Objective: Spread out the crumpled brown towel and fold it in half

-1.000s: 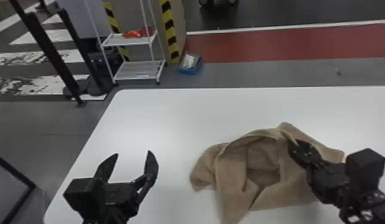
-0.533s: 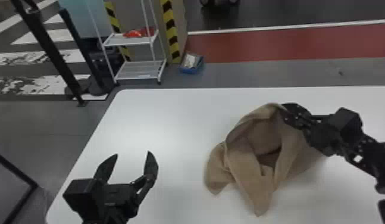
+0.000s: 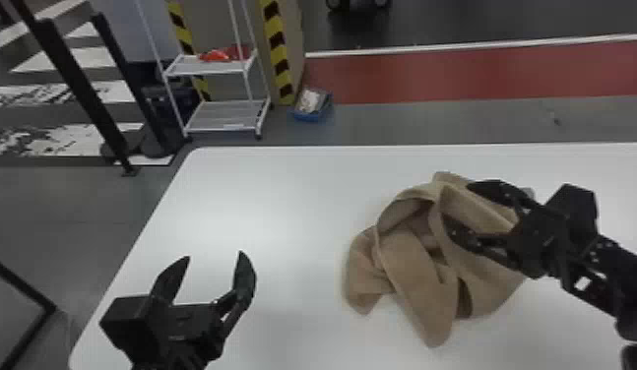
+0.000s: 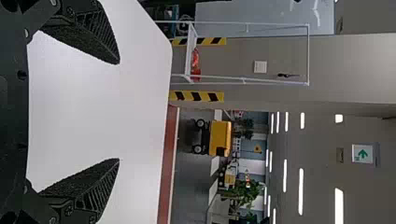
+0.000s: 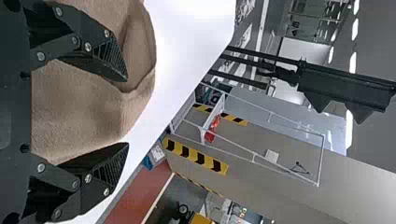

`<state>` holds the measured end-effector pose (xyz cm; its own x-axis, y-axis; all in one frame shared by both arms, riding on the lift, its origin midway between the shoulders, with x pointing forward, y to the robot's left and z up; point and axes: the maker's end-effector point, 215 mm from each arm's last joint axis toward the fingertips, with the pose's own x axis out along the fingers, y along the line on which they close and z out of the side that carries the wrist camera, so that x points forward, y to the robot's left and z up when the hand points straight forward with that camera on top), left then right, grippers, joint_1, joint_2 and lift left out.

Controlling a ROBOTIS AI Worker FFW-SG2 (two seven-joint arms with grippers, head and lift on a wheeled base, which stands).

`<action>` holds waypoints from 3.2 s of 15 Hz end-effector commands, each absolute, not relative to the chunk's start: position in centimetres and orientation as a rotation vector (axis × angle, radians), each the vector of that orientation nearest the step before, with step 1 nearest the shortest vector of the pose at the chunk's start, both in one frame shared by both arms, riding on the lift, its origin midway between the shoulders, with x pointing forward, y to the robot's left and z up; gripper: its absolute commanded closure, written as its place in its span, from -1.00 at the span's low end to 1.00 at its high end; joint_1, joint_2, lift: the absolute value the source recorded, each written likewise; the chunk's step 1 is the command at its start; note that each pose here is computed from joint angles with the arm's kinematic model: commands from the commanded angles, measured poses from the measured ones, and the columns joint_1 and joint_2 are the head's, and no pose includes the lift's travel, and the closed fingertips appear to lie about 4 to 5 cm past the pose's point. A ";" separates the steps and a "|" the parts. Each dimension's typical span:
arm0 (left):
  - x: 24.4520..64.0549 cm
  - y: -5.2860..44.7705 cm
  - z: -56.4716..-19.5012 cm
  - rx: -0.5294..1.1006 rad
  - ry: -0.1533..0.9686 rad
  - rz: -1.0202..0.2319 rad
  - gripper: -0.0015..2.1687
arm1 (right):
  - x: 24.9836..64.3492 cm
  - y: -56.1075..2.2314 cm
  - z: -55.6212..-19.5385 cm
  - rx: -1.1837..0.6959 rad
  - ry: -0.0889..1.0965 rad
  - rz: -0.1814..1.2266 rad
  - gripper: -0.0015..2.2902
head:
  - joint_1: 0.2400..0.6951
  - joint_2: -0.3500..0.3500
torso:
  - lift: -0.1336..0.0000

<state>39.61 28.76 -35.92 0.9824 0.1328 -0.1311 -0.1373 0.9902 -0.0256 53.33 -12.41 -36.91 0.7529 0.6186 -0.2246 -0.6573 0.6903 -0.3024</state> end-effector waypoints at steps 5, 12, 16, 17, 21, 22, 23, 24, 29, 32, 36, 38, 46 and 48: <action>40.0 28.6 -36.3 -0.033 0.134 0.126 -0.86 | 45.3 -11.7 -41.9 -0.192 0.342 0.702 -0.74 | 1.00 0.62 | -0.84; 40.1 29.0 -36.1 -0.027 0.135 0.119 -0.86 | 41.6 -13.0 -44.3 -0.163 0.487 0.646 -0.72 | 1.00 0.65 | -0.84; 39.9 29.2 -36.2 -0.024 0.138 0.116 -0.86 | 40.7 -14.6 -45.3 -0.144 0.560 0.607 -0.72 | 1.00 0.61 | -0.84; 39.9 29.2 -36.2 -0.026 0.138 0.116 -0.86 | 40.7 -14.8 -45.5 -0.144 0.564 0.604 -0.72 | 1.00 0.60 | -0.84; 39.8 29.1 -36.2 -0.025 0.140 0.114 -0.86 | 41.2 -14.8 -46.9 -0.156 0.617 0.591 -0.72 | 1.00 0.57 | -0.84; 39.7 29.1 -36.2 -0.024 0.141 0.115 -0.86 | 41.3 -15.0 -47.4 -0.166 0.639 0.581 -0.71 | 1.00 0.57 | -0.84; 39.7 29.1 -36.3 -0.024 0.142 0.115 -0.86 | 41.5 -14.9 -47.5 -0.177 0.638 0.578 -0.66 | 1.00 0.57 | -0.84; 39.6 29.1 -36.3 -0.025 0.141 0.115 -0.86 | 41.6 -14.8 -47.7 -0.181 0.654 0.575 -0.63 | 1.00 0.57 | -0.84; 39.5 29.3 -36.4 -0.026 0.143 0.119 -0.86 | 42.5 -14.7 -46.6 -0.193 0.612 0.575 0.20 | 1.00 0.57 | -0.84; 39.6 29.4 -36.4 -0.025 0.143 0.120 -0.86 | 43.2 -15.4 -44.9 -0.198 0.550 0.562 0.24 | 1.00 0.57 | -0.84; 39.5 29.5 -36.4 -0.024 0.144 0.121 -0.86 | 45.4 -18.9 -40.5 -0.181 0.493 0.570 0.23 | 1.00 0.51 | -0.84; 39.5 29.4 -36.2 -0.022 0.139 0.119 -0.86 | 47.2 -20.0 -37.5 -0.214 0.461 0.610 0.23 | 1.00 0.46 | -0.84; 39.4 29.4 -36.2 -0.023 0.139 0.118 -0.86 | 52.3 -25.4 -33.9 -0.196 0.381 0.525 0.23 | 1.00 0.25 | -0.84; 39.2 29.3 -36.2 -0.025 0.140 0.115 -0.86 | 54.3 -26.3 -31.0 -0.259 0.353 0.549 0.23 | 1.00 0.16 | -0.84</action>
